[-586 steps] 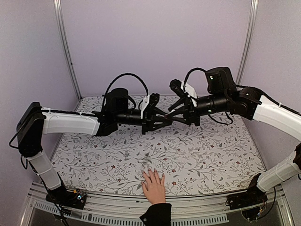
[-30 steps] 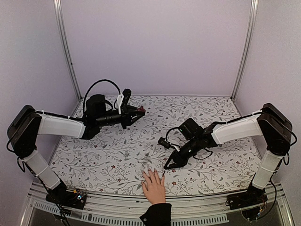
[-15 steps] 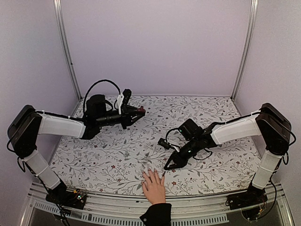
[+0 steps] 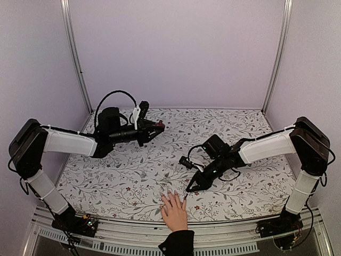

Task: Paint the nails
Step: Paint the nail polish on the nail.

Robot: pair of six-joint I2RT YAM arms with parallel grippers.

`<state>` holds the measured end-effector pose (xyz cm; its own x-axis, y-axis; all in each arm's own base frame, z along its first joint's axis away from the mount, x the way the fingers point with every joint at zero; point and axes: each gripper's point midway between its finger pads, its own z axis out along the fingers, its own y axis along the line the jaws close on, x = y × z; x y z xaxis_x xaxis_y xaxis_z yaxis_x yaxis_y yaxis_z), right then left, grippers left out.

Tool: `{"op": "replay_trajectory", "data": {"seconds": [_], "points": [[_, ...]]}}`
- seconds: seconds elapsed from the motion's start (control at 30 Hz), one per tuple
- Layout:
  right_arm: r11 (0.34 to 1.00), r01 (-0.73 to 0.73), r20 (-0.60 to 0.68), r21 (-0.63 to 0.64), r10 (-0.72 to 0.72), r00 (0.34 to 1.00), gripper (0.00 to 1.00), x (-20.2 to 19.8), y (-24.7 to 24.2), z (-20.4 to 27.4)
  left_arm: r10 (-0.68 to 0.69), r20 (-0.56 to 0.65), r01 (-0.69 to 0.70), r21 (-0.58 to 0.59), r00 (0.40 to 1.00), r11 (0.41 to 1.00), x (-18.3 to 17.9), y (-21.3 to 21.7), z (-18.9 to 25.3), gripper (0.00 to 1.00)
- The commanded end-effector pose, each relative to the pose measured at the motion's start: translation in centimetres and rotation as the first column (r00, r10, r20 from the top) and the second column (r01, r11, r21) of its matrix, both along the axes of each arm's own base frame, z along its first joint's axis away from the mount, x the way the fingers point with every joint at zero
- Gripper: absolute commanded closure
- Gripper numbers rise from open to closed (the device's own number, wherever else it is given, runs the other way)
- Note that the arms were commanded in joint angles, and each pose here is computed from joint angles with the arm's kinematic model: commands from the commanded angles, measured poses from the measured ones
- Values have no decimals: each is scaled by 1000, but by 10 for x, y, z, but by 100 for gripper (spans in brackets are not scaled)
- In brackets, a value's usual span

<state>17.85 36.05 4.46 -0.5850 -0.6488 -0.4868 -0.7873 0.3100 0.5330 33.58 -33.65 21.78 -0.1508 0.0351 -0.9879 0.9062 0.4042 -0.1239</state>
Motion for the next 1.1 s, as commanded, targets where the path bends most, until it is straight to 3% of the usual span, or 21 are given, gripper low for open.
{"op": "replay_trajectory", "data": {"seconds": [0.0,0.53,1.07], "points": [[1000,24,31,12,-25,999,100,12,4,9,6,11,-6,-17,1000,1000,6,3,3,100],[995,0,67,102,-7,998,100,9,8,46,6,17,-5,-22,1000,1000,4,4,7,100],[999,-31,19,35,30,999,100,-3,7,17,6,21,-6,-23,1000,1000,3,4,7,100]]}}
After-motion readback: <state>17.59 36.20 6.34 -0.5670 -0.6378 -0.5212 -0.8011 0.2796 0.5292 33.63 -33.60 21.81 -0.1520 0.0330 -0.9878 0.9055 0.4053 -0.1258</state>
